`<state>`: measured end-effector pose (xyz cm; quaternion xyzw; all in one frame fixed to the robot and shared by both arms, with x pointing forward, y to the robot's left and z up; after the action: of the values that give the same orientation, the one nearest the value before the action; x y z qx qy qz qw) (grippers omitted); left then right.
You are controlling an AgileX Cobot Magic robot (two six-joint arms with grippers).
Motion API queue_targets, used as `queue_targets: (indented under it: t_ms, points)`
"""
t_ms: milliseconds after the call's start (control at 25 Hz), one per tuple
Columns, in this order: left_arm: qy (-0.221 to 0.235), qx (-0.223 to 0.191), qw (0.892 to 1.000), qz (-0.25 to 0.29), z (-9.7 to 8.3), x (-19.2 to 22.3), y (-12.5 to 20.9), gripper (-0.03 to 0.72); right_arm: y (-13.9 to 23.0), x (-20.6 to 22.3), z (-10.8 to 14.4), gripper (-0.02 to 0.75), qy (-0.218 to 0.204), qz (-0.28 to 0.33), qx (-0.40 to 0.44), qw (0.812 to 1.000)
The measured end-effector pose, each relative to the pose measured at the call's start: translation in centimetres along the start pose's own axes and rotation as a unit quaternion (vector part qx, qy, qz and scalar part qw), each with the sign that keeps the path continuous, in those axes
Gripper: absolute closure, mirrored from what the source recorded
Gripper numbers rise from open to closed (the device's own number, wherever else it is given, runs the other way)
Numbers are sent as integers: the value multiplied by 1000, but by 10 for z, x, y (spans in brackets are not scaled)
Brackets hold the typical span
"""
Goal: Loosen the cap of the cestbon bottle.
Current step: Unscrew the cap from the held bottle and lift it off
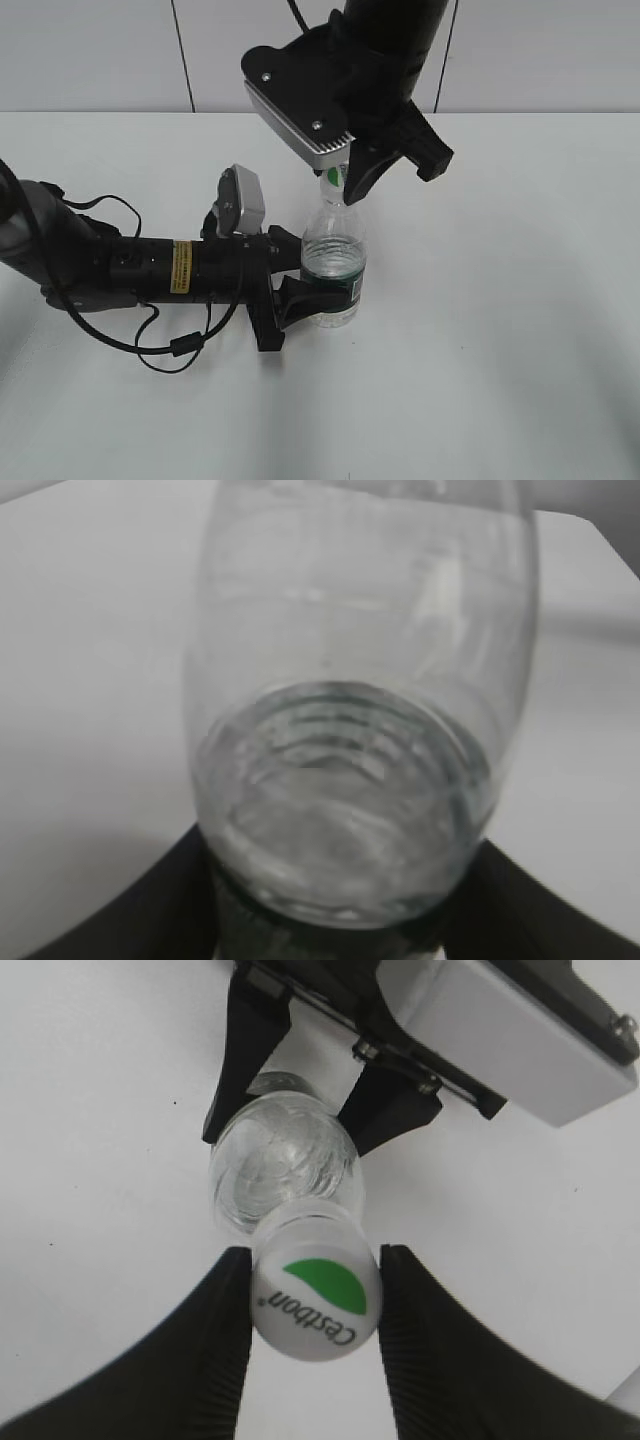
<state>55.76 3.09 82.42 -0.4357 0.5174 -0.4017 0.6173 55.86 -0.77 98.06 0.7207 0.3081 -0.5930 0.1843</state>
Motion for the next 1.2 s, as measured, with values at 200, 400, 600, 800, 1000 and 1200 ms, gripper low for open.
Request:
queue_targets:
  t_ms: [200,400,600,800,1000,1200]
  points:
    - [0,0,1000,1,0,0,0,316,-1,-2,-1,437,3,-3,-19,1000]
    - [0,0,1000,1,0,0,0,316,-2,-10,-1,437,13,-2,-19,1000]
    - [0,0,1000,1,0,0,0,316,-4,-27,-2,437,32,-3,24,999]
    - [0,0,1000,1,0,0,0,316,-4,-35,-1,437,40,-13,266,963]
    - [0,0,1000,1,0,0,0,316,-5,-40,-1,437,40,-26,519,853]
    - [0,0,1000,1,0,0,0,316,-5,-41,-1,437,33,-35,709,704]
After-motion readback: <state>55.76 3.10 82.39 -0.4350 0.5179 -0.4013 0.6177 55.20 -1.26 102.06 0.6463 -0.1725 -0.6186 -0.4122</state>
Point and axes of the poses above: a point on each arm's last joint axis where the gripper is mounted, x pointing out along that axis toward the gripper, z along the wrist's bending axis when the last joint is at zero, y = z × x, the point moved 7 cm from there along x, pointing out along that axis toward the gripper, and after that the axes turned 9 degrees about x, right-handed, at the moved point
